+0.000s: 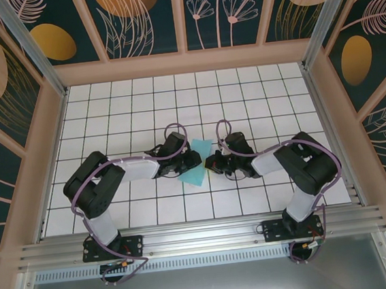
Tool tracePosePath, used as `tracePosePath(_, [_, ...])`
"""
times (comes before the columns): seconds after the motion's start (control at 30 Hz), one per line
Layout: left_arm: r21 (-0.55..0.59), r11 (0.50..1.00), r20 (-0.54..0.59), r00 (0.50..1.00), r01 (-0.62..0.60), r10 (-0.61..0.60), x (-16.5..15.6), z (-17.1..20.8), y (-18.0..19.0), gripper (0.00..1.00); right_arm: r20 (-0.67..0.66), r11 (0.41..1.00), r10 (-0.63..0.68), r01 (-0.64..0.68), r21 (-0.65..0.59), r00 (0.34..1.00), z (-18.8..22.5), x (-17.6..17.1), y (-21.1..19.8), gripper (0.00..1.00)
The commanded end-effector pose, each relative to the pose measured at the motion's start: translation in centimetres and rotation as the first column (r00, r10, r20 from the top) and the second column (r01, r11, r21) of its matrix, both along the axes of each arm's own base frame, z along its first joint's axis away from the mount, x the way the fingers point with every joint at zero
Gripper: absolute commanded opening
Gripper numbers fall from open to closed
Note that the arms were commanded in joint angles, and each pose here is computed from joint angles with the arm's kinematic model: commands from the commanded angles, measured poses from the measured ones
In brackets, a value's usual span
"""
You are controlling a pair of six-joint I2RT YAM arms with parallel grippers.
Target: Fold a paper plane with a square sheet of paper (pick it up from the middle)
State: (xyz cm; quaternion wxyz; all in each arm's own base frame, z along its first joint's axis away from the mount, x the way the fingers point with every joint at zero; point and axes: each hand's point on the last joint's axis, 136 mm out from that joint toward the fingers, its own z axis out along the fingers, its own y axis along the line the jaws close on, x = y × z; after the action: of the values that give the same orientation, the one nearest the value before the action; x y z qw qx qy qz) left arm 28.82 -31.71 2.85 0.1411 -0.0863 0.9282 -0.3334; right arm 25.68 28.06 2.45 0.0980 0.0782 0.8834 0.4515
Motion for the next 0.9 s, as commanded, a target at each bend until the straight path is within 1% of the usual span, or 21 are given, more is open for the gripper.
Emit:
tracePosePath(0.0, [-0.091,0.995,0.116,0.992,-0.047,0.057,1.4,4.4,-0.1,0.32,0.047,1.0,0.01,-0.01,-0.012,0.999,1.4,0.3,0.2,0.0])
tracePosePath(0.1, [-0.131,0.98,0.22,0.96,-0.147,0.173,3.0,7.7,1.2,0.33,0.055,0.997,-0.028,0.031,-0.065,0.998,1.6,0.5,-0.9,0.0])
tracePosePath(0.17, [-0.133,0.959,0.285,0.917,-0.249,0.277,4.2,9.6,3.0,0.4,0.069,0.994,-0.052,0.059,-0.097,0.996,2.1,0.5,-1.5,0.0])
tracePosePath(0.23, [-0.158,0.931,0.332,0.87,-0.33,0.365,5.6,11.2,4.5,0.41,0.091,0.987,-0.063,0.075,-0.144,0.994,3.0,0.4,-1.9,0.0])
tracePosePath(0.27, [-0.162,0.922,0.341,0.857,-0.352,0.387,6.1,11.7,4.8,0.42,0.103,0.983,-0.063,0.08,-0.167,0.993,3.5,0.4,-1.9,0.0])
tracePosePath(0.37, [-0.147,0.913,0.349,0.844,-0.38,0.408,7.8,12.5,4.6,0.44,0.129,0.958,-0.081,0.113,-0.263,0.988,4.3,0.0,-2.6,0.0])
tracePosePath(0.43, [-0.141,0.912,0.36,0.838,-0.386,0.411,8.5,13.0,4.3,0.43,0.144,0.942,-0.102,0.142,-0.305,0.984,4.5,-0.2,-3.4,0.0])
tracePosePath(0.6, [-0.194,0.875,0.353,0.801,-0.444,0.484,8.2,13.1,5.7,0.46,0.172,0.92,-0.128,0.181,-0.349,0.977,5.5,-0.8,-5.2,0.0])
tracePosePath(0.67, [-0.209,0.867,0.347,0.795,-0.452,0.498,7.9,12.8,6.0,0.46,0.186,0.905,-0.127,0.191,-0.381,0.974,6.2,-0.9,-6.0,0.0])
tracePosePath(0.8, [-0.193,0.859,0.329,0.793,-0.474,0.512,7.8,12.0,6.3,0.46,0.206,0.878,-0.136,0.215,-0.428,0.969,7.5,-1.2,-7.6,0.0])
tracePosePath(0.87, [-0.19,0.856,0.332,0.789,-0.481,0.517,7.9,12.2,6.5,0.46,0.224,0.862,-0.153,0.241,-0.445,0.962,8.1,-1.3,-8.5,0.0])
